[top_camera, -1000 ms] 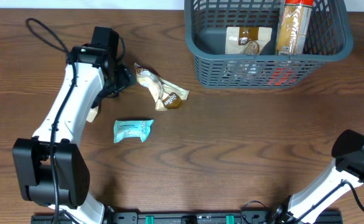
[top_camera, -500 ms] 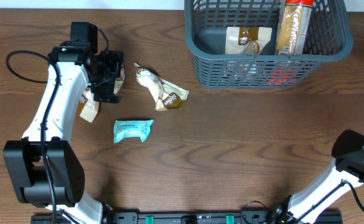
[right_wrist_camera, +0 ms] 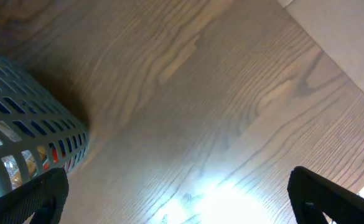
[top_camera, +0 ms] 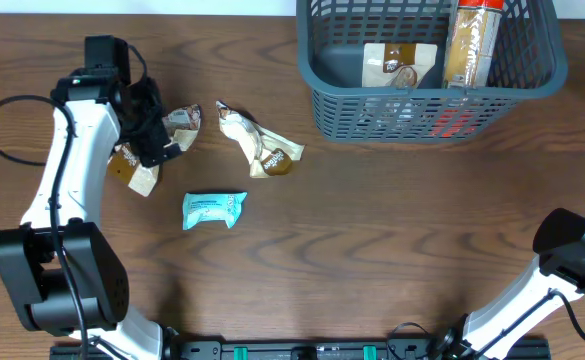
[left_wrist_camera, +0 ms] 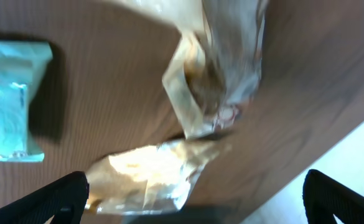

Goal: Pack container
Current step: 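Lower the left gripper and grasp the left crumpled wrapper, then lift the wrapper with the left gripper and carry it toward the basket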

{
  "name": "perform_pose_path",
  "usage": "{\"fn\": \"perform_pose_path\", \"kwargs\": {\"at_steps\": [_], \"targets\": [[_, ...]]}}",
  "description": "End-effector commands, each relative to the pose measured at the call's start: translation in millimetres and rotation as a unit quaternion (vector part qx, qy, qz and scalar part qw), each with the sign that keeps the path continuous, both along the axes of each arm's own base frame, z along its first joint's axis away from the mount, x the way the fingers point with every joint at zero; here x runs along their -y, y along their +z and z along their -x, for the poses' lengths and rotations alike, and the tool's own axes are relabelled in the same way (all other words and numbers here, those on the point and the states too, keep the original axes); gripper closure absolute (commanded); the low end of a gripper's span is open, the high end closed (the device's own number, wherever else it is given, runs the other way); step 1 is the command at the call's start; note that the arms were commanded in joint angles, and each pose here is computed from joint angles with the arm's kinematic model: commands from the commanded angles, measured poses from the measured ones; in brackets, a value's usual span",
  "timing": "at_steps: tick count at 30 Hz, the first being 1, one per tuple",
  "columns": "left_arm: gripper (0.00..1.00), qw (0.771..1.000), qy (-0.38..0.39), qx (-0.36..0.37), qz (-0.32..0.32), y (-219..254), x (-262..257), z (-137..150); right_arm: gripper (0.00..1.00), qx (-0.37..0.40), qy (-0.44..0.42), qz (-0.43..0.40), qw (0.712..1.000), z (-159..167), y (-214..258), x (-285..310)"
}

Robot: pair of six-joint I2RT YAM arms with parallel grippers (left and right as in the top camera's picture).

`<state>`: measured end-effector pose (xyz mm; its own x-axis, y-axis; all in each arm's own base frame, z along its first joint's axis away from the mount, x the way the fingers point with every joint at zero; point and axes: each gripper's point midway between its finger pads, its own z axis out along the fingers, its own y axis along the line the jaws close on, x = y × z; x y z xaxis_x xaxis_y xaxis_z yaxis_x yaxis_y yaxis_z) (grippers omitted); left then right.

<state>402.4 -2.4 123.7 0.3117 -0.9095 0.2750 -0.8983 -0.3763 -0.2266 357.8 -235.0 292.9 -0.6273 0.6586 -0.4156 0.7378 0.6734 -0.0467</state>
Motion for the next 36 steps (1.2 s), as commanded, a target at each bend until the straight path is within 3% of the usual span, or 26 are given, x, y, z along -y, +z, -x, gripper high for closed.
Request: {"fn": "perform_pose_path", "kwargs": {"at_steps": [1, 21, 36], "targets": [[0.01, 0.998, 0.038, -0.012, -0.041, -1, -21, 3, 0.01, -0.008, 0.002, -0.003, 1.000, 0, -5, 2], [0.02, 0.991, 0.059, -0.096, -0.073, -79, -38, -1, 0.01, -0.008, 0.002, -0.003, 1.000, 0, -5, 2], [0.01, 0.982, 0.057, -0.155, -0.088, -116, -44, 13, 0.01, -0.008, 0.002, -0.003, 1.000, 0, -5, 2]]}}
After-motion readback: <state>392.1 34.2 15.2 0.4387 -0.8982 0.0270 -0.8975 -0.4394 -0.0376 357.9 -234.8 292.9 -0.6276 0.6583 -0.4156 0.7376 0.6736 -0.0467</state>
